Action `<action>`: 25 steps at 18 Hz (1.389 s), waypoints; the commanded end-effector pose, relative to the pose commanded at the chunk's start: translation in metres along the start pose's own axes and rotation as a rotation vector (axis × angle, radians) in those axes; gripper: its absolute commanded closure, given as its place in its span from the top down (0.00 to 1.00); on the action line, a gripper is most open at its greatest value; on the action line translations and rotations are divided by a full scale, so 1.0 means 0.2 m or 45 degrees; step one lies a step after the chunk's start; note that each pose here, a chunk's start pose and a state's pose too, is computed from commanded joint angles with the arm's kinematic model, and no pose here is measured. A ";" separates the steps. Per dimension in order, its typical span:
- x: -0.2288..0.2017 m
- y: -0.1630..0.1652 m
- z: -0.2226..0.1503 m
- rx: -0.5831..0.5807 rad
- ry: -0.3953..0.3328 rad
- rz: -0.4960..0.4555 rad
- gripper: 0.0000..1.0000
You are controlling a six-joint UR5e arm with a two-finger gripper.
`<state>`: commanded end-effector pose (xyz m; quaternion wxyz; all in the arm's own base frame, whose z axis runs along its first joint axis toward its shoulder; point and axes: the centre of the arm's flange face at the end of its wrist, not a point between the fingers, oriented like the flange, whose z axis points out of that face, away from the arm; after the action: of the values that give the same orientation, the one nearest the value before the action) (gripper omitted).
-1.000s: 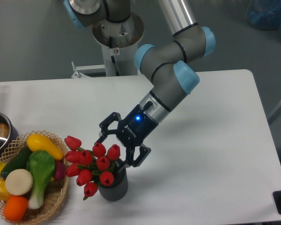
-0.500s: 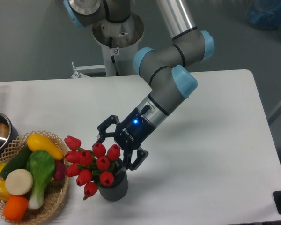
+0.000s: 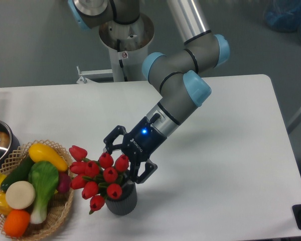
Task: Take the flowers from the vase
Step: 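Close the gripper on the bunch of tulip stems, then lift the gripped tulips upward out of the grey vase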
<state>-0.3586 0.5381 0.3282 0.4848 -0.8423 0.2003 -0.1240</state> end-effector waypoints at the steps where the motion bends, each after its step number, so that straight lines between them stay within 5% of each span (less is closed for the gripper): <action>1: 0.00 0.00 0.00 0.000 0.000 0.000 0.67; 3: 0.00 0.00 0.00 0.000 0.000 0.000 0.64; 8: 0.00 -0.01 -0.01 0.005 -0.003 0.002 0.35; 14: 0.00 -0.01 -0.02 0.005 -0.005 -0.001 0.20; 25: -0.03 -0.06 -0.08 0.021 -0.034 -0.032 0.19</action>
<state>-0.3682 0.5342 0.3472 0.4927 -0.8423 0.1823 -0.1203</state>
